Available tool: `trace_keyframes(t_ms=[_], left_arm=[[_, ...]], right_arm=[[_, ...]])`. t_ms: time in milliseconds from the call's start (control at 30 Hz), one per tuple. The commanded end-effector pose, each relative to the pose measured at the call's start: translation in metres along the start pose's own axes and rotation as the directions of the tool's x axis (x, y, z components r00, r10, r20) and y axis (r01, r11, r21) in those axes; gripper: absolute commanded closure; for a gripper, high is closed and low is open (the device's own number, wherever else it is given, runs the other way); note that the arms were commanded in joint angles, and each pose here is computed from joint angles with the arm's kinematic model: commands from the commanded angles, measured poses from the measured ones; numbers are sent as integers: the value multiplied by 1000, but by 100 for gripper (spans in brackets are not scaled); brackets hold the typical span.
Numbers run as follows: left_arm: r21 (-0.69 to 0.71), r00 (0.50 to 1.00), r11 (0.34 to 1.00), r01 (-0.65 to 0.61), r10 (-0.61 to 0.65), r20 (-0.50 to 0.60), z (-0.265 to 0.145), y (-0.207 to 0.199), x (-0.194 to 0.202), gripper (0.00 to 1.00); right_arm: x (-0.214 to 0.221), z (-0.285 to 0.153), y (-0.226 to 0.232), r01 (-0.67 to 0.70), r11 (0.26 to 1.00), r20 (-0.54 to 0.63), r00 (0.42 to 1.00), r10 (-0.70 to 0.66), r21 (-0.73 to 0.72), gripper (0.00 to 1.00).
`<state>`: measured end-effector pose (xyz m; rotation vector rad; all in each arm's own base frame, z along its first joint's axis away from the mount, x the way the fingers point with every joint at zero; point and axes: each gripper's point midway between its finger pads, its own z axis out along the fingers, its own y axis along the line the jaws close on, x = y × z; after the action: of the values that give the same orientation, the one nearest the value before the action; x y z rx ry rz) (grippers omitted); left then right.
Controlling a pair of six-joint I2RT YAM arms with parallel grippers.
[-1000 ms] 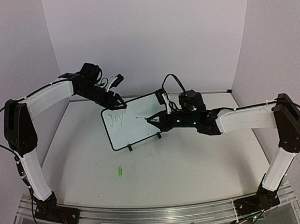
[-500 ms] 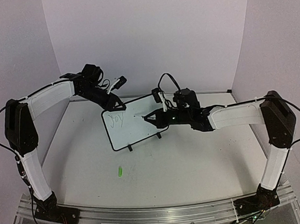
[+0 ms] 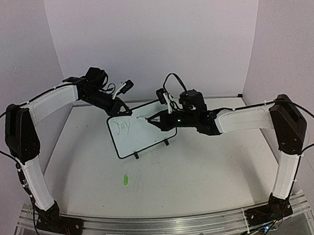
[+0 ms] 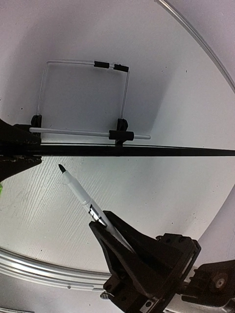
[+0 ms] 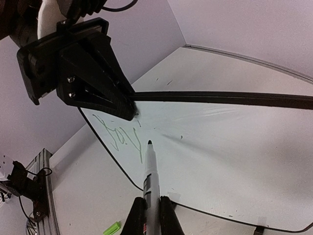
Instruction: Write a sentence on the whiteboard
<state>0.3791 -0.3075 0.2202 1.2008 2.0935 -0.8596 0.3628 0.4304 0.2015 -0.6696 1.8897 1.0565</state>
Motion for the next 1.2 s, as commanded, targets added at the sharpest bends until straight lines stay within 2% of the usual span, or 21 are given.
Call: trace_keyframes(t_ms=[0, 600, 1167], left_arm=[[44, 1000, 999, -30, 30, 5, 0, -9, -2, 100], [60, 1000, 998, -30, 30, -5, 2, -10, 1, 100], [62, 999, 997, -35, 35, 0, 0, -11, -1, 100]], right_arm=[[-14, 6, -2, 8, 1000, 38, 999, -8, -6, 100], [-6, 13, -24, -15, 998, 35, 999, 13, 61, 100], [21, 19, -35, -39, 997, -20, 999, 41, 72, 100]])
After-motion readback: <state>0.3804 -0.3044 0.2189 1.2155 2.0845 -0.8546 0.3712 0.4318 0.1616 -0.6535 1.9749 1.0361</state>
